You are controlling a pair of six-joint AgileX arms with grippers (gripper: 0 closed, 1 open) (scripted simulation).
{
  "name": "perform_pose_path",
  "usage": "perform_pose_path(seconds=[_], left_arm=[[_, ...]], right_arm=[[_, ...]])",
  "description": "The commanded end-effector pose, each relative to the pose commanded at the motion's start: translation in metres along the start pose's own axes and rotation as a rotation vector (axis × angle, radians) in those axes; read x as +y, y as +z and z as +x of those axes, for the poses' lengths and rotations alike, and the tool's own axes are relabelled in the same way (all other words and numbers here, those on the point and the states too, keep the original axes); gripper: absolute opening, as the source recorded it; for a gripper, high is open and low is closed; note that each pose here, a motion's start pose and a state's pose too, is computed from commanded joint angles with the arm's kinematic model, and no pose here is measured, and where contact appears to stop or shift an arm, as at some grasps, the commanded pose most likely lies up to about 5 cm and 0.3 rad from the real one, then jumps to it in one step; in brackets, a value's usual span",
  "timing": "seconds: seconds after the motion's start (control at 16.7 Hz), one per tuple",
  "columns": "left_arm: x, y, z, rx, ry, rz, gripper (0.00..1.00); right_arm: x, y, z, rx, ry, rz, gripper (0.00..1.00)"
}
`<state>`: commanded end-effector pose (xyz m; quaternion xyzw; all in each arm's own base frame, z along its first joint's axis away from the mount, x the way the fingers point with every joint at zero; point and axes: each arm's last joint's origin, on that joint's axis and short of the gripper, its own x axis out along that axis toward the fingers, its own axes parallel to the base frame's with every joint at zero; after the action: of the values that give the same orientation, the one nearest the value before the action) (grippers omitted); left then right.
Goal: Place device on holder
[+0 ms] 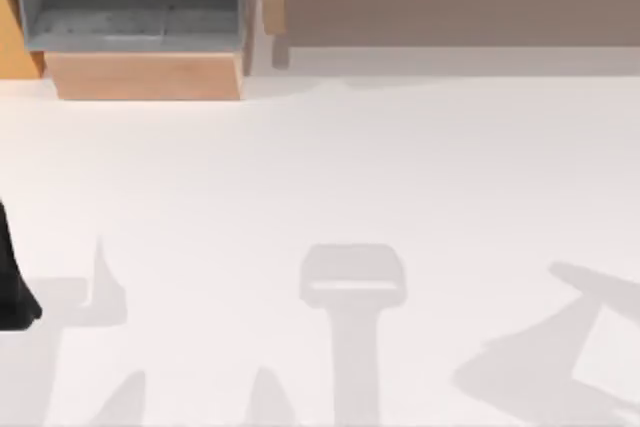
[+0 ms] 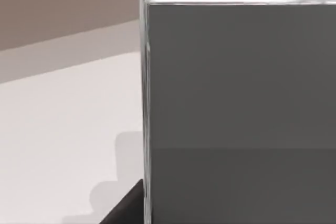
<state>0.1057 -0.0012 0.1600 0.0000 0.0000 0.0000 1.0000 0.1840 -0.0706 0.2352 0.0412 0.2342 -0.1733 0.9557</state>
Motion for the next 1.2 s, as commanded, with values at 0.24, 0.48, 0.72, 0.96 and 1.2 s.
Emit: perform_pose_path(seconds=[0.24,0.48,0.72,0.96,1.2], left_arm=[[0.0,0.0,0.0,0.0,0.0,0.0,1.0],[0.0,0.0,0.0,0.0,0.0,0.0,1.0],[0.0,0.0,0.0,0.0,0.0,0.0,1.0],[0.0,0.0,0.0,0.0,0.0,0.0,1.0],[0.0,0.0,0.0,0.0,0.0,0.0,1.0]], right_arm=[[-0.003,-0.007,-0.003,-0.028,-0.005,-0.025,0.0],[-0.002,-0.007,-0.003,-0.024,-0.002,-0.024,0.0],[-0.001,-0.012,0.001,0.001,0.002,-0.037,0.0],[-0.004,-0.01,0.005,-0.039,-0.013,-0.024,0.0],[-0.005,-0.005,0.017,-0.076,-0.011,0.004,0.0]])
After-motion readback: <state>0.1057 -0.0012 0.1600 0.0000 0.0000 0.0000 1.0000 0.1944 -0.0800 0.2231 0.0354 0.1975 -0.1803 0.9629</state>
